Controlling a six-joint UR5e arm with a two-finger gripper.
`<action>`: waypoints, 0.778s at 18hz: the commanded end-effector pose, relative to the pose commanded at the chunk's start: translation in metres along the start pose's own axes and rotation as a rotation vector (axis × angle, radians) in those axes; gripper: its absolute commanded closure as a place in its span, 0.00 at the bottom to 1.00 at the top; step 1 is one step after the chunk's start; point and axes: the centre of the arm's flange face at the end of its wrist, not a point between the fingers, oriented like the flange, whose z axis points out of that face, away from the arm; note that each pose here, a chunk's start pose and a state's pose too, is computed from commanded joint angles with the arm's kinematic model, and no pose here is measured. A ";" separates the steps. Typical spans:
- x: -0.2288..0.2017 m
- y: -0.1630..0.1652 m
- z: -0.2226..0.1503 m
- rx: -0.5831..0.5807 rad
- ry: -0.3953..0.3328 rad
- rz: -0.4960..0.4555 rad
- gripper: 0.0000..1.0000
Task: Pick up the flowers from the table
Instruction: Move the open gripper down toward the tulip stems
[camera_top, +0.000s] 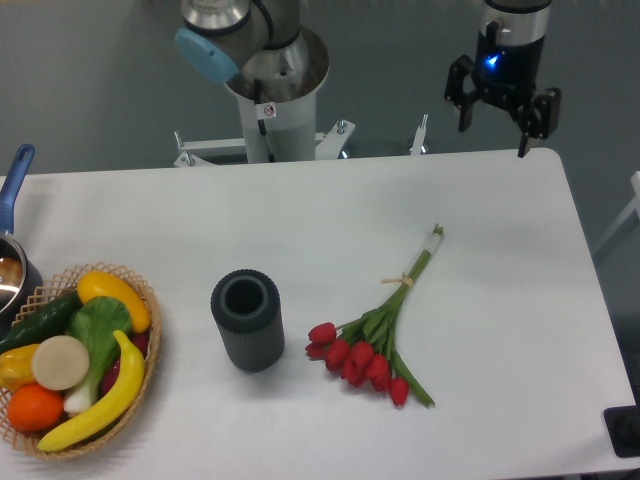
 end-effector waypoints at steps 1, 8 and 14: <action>0.000 0.001 0.000 0.001 0.000 -0.001 0.00; 0.004 -0.005 0.007 0.002 0.012 -0.020 0.00; 0.015 -0.015 0.041 0.106 -0.021 -0.184 0.00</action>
